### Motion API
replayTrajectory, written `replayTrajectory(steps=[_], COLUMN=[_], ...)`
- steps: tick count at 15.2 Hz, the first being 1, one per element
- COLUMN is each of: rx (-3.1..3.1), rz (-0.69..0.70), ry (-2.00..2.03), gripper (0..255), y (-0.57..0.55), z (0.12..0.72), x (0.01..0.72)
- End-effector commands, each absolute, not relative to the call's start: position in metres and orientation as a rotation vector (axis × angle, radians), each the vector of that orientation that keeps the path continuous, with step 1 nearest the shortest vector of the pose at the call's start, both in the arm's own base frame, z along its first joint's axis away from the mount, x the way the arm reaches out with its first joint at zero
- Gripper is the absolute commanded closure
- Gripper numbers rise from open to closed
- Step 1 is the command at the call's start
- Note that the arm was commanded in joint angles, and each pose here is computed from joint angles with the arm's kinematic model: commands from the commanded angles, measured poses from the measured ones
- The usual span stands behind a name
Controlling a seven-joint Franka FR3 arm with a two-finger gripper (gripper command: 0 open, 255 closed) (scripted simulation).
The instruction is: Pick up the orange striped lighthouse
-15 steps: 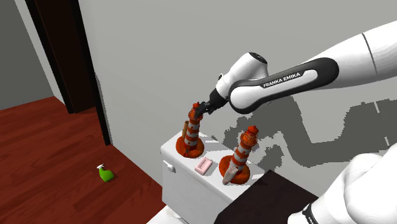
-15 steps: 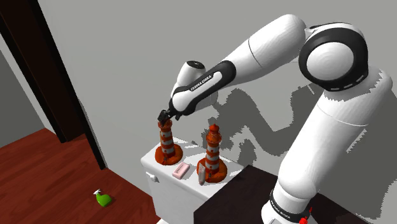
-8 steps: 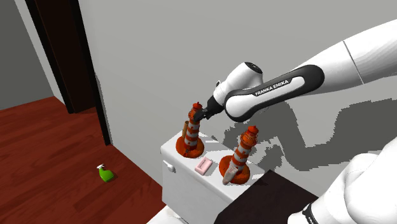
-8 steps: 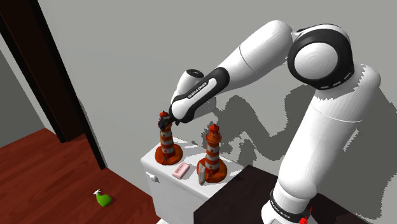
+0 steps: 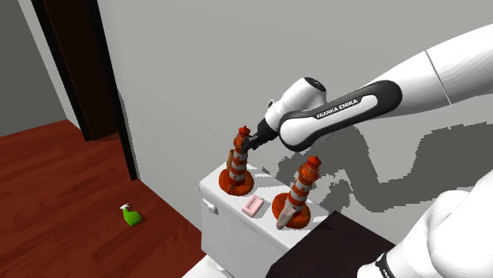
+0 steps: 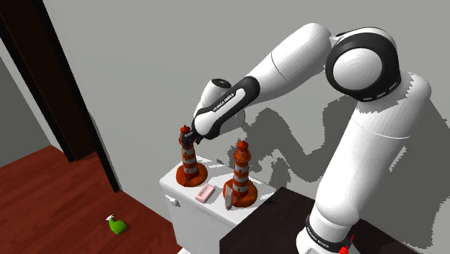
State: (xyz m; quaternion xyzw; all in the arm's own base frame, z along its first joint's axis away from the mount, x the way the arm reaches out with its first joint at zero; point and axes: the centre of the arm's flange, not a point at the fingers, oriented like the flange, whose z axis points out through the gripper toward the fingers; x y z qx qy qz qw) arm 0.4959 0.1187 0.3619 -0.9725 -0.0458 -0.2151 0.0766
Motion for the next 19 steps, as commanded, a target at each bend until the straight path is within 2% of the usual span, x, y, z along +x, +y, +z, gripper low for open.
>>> replayTrajectory(steps=[1,19], rx=[-2.917,-2.917], rz=[-0.638,-0.638], ry=[-0.137,-0.137], gripper=[255,255], y=[0.118,0.119], z=[0.360,0.439], x=[0.496,0.495])
